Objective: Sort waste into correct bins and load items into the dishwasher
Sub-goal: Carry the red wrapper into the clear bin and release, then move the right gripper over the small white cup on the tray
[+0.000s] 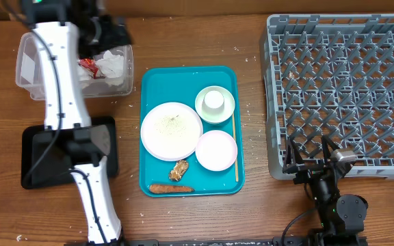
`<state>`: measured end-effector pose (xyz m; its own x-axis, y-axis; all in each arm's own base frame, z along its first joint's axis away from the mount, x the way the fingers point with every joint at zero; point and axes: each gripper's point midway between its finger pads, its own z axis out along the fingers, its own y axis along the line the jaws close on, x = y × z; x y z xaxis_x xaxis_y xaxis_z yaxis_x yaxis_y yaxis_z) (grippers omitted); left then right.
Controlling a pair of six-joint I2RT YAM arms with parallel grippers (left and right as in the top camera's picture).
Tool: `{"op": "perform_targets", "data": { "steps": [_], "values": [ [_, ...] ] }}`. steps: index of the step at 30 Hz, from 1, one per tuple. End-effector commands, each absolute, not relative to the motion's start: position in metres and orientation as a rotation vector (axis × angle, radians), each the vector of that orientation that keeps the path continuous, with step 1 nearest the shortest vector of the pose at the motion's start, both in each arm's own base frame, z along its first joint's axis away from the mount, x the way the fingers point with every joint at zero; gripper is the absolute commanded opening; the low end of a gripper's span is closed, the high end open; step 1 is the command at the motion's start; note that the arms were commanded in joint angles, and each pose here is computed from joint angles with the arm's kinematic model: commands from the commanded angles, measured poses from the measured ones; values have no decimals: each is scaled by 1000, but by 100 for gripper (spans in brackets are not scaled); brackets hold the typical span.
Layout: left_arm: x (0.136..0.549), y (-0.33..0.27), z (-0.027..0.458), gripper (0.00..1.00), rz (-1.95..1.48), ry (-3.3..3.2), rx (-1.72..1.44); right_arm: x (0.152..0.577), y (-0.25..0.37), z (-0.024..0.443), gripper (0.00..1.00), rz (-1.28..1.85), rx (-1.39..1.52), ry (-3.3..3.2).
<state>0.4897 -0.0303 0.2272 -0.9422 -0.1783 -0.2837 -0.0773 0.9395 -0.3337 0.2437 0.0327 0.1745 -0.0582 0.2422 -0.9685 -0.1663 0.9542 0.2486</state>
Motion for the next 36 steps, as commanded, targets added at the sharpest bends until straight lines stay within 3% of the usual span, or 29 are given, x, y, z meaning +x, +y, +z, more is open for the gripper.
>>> {"op": "perform_targets", "data": {
  "steps": [1,6,14,18,24,36],
  "values": [
    [478,-104,219,96,-618,2819,110,244,31,172,100,325,67,1592],
    [464,-146,191,100,-448,2910,256,244,31,172,100,325,67,1592],
    [456,-142,184,100,-111,2950,117,244,31,172,100,325,67,1592],
    [463,-107,214,100,-64,2867,-97,244,31,172,100,325,67,1592],
    [462,7,274,100,-6,2643,-617,244,31,172,100,325,67,1592],
    [453,100,276,100,-125,2541,-954,245,27,176,100,309,80,1574]
  ]
}}
